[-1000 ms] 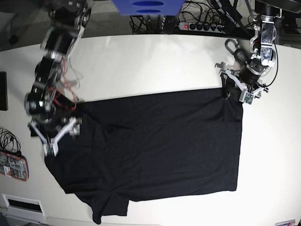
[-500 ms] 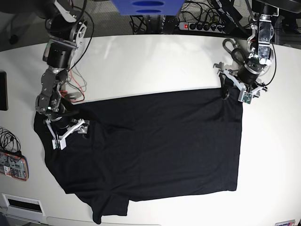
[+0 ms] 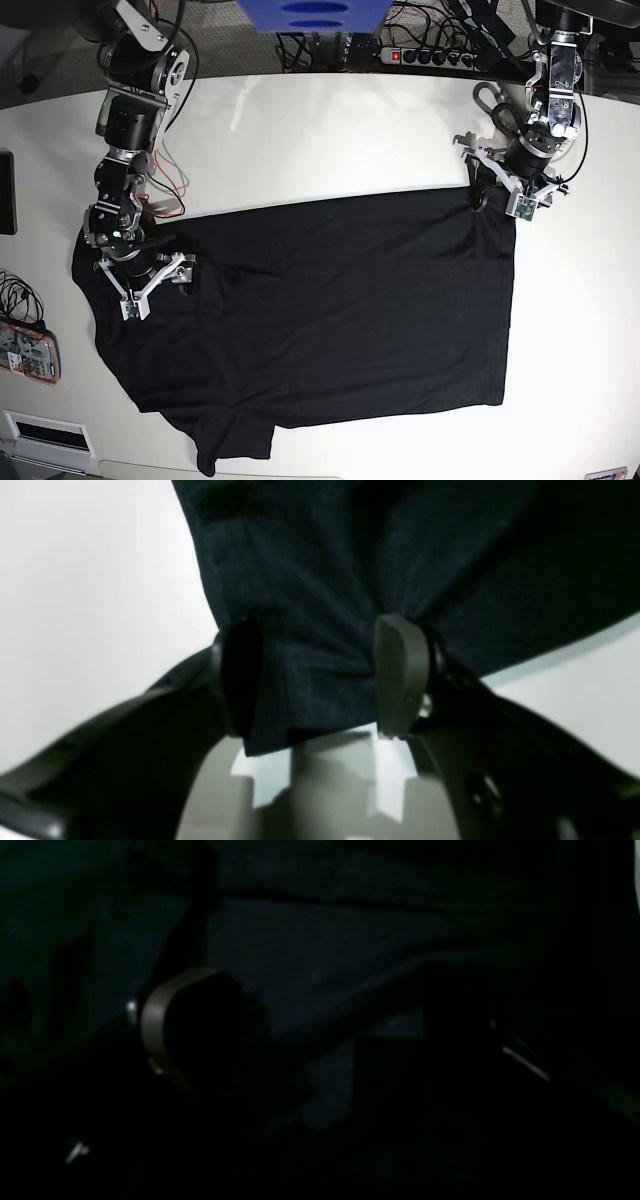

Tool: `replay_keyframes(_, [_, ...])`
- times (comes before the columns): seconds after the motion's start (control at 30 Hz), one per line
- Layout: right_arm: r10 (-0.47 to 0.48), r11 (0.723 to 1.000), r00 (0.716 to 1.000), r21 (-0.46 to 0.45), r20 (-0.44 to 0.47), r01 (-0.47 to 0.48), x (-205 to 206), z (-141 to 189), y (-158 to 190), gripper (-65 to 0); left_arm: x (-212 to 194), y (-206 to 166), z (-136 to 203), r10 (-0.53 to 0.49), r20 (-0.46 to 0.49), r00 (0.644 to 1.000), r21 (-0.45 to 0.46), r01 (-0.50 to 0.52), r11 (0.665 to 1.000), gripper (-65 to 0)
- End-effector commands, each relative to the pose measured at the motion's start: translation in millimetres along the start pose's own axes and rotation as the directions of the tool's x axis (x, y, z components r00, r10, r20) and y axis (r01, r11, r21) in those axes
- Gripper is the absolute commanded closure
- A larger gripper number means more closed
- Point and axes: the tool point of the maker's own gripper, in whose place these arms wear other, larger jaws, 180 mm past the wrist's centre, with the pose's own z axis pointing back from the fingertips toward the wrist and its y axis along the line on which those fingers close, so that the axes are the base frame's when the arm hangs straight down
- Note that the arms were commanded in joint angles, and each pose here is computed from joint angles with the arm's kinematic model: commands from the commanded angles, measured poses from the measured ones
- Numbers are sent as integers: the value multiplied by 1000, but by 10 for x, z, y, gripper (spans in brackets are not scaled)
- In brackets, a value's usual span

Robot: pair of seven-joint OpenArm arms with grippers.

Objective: Fold the T-shirt properly
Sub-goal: 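Shift the right gripper along the shirt edge while the left holds, then pull the shirt edge with both grippers back toward the arm bases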

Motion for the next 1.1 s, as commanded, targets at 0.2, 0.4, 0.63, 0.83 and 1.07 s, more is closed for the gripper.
replay_keyframes(0.2, [53,998,966,-20,-254,-61,-621,60,-53,-596,-399,-76,55,-53,-172,984,-26,49,998,-338])
replay_keyframes(0.4, [61,997,955,-24,-291,-71,-969,199,-52,-596,-399,-71,56,-52,-172,984,-24,49,999,-338])
replay_keyframes(0.63, [81,994,953,-39,-292,-97,-1078,343,-79,-596,-400,-82,54,-54,-172,984,-27,50,998,-338])
replay_keyframes(0.83, [82,994,949,-37,-304,-98,-1126,358,-75,-596,-400,-82,54,-54,-172,984,-27,50,998,-338])
replay_keyframes(1.07, [215,977,892,70,-398,-204,-1391,356,264,-596,-393,-68,53,-55,-171,984,-25,51,998,-338])
